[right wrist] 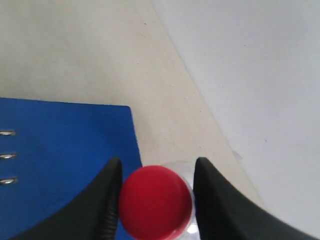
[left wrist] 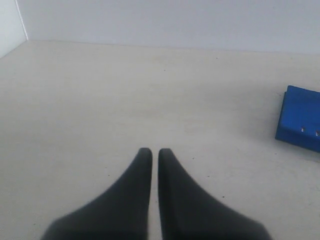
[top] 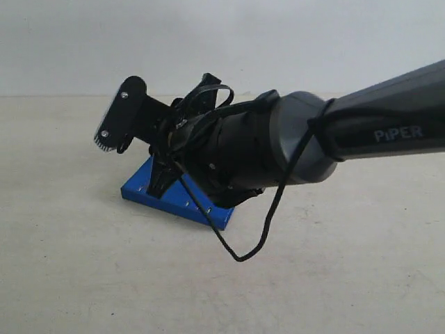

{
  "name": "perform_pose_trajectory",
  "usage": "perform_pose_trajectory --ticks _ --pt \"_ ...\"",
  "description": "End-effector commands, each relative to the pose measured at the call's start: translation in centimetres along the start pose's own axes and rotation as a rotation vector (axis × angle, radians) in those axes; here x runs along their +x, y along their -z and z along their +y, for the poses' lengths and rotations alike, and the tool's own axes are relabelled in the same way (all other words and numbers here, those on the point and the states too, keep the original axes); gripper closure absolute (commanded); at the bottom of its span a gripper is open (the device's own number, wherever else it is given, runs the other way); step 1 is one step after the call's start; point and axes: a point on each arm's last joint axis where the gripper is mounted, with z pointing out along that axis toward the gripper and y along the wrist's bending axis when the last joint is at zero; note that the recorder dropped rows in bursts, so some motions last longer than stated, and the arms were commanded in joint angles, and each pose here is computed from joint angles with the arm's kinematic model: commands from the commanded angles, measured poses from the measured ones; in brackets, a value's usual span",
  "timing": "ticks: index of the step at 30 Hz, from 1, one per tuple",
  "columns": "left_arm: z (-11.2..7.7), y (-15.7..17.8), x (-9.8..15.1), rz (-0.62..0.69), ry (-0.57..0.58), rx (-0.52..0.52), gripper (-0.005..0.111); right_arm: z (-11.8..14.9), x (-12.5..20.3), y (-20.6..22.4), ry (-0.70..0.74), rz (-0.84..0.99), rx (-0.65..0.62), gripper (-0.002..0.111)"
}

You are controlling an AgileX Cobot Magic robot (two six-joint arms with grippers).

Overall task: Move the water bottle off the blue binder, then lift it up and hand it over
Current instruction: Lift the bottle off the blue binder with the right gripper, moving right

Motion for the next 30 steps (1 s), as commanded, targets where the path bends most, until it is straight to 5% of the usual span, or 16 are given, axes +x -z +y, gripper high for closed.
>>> perform_pose_trajectory --ticks 1,12,19,25,30 --pt "-0.1 0.0 -0.2 -0.021 -0.001 0.009 0.102 -3.8 1.3 -0.3 -0.155 0.054 0.166 0.108" --pt "-0.1 0.0 -0.2 -0.021 -0.001 0.009 0.102 -12.8 5.6 0.1 -0.772 0.046 0.411 0.108" --pt "-0.1 0.0 -0.2 -0.021 -0.001 0.009 0.102 -18.5 7.3 2.9 -0.907 -0.004 0.531 0.108" --pt "-0.1 0.0 -0.2 -0.021 -0.001 0.009 0.102 -21.6 9.2 3.6 -0.965 -0.038 0.407 0.108" --pt "-0.1 0.0 -0.2 -0.021 -0.001 0.009 0.102 -22.6 11.4 3.0 -0.841 -0.029 0.217 0.108"
